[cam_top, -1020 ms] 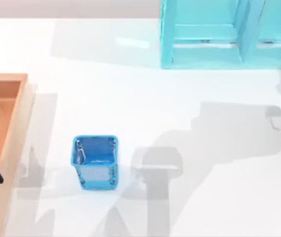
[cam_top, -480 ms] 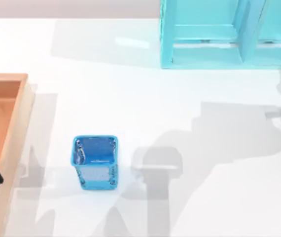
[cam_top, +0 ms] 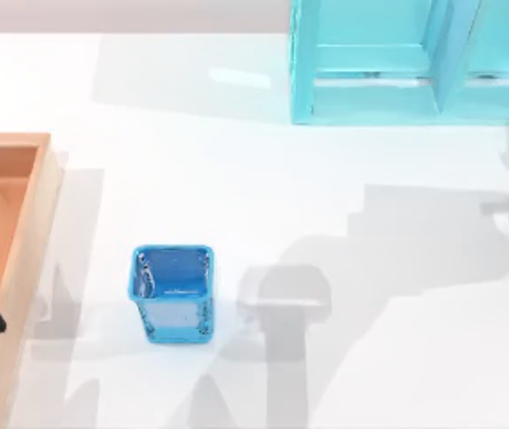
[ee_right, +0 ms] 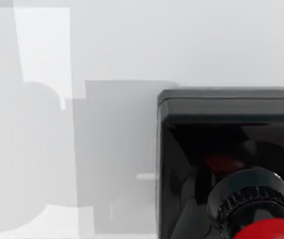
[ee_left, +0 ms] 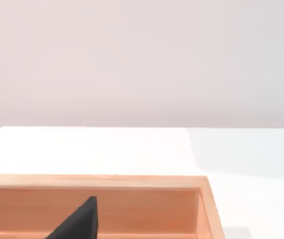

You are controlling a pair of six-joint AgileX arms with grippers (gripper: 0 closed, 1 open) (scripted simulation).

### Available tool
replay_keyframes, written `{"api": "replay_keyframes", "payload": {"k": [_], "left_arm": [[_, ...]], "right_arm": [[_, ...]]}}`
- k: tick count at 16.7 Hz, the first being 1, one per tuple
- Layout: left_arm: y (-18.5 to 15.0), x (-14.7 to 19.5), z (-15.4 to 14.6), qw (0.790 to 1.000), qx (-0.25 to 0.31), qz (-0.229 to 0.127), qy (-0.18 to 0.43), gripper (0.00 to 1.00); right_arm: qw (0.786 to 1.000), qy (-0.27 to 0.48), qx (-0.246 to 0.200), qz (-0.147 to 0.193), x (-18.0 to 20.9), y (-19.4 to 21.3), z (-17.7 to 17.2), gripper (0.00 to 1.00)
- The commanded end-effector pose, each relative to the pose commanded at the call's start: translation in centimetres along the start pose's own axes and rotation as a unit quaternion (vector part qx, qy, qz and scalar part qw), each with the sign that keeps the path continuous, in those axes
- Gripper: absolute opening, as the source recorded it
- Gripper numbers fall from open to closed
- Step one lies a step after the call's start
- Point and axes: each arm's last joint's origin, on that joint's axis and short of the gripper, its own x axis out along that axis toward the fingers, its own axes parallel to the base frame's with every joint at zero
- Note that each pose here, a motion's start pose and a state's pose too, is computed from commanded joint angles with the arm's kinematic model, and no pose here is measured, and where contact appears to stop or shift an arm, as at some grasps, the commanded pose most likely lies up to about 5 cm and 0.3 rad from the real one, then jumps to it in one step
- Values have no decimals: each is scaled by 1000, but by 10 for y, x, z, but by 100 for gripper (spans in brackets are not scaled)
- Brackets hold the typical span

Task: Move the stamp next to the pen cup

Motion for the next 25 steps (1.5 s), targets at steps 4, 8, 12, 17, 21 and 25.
{"api": "replay_keyframes", "payload": {"k": [4, 8, 12, 17, 21, 25], "left_arm": [[0, 0, 0, 1000, 0, 0, 0, 100], [0, 0, 0, 1000, 0, 0, 0, 100], [0, 0, 0, 1000, 0, 0, 0, 100], [0, 0, 0, 1000, 0, 0, 0, 100], [0, 0, 0, 1000, 0, 0, 0, 100], [0, 0, 0, 1000, 0, 0, 0, 100]], "right_arm": [[1000, 0, 0, 0, -4, 4, 2, 0], [1000, 15, -14, 0, -29, 41, 13, 0], [1000, 6, -11, -1, -79, 88, 19, 0], [1000, -2, 0, 0, -135, 134, 3, 0], [1000, -1, 0, 0, -141, 140, 0, 0], [1000, 2, 2, -1, -137, 144, 0, 0]]}}
